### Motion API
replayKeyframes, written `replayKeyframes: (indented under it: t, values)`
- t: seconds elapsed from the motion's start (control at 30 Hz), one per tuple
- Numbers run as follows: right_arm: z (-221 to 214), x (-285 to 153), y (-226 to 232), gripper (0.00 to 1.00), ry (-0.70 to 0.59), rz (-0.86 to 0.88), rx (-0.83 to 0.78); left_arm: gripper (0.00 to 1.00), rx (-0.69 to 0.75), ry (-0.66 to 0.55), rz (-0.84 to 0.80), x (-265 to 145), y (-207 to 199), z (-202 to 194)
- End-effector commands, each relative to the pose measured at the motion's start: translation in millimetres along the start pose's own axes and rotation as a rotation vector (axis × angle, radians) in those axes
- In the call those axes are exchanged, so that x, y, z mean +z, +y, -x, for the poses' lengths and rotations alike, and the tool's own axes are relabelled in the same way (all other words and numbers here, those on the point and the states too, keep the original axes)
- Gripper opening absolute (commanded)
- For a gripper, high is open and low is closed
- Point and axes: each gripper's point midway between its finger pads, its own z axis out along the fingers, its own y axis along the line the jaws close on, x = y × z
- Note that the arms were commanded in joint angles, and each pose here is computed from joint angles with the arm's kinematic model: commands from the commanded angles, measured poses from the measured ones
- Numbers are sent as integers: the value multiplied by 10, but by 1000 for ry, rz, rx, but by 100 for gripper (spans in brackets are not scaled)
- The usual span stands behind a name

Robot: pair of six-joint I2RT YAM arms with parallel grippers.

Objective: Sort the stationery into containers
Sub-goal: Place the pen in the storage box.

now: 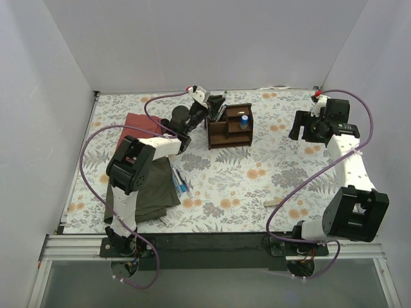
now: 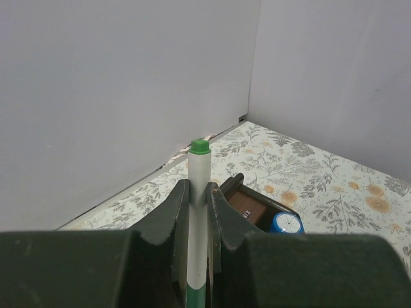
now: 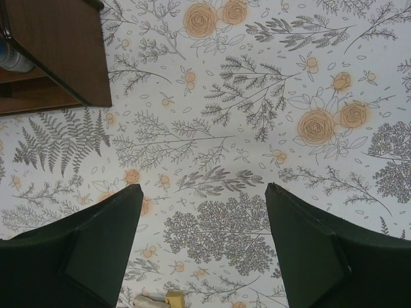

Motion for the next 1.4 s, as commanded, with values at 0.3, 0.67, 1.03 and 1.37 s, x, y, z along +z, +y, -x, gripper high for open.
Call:
replayKeyframes:
  t: [0.3,0.67,1.03,1.37]
  values:
    - [207,70,-26,86,-13,6,-16,0,19,-37,-13,78,82,68]
    - [203,133,-48,86,0,3,-12,0,10,4,-35,59,141,-145]
    - [175,216,-54,86,22,13,-6,26,10,34,-107,22,15,-235]
    - [229,202,-15,86,5,29,5,52,76,-36,-77,90,88,334]
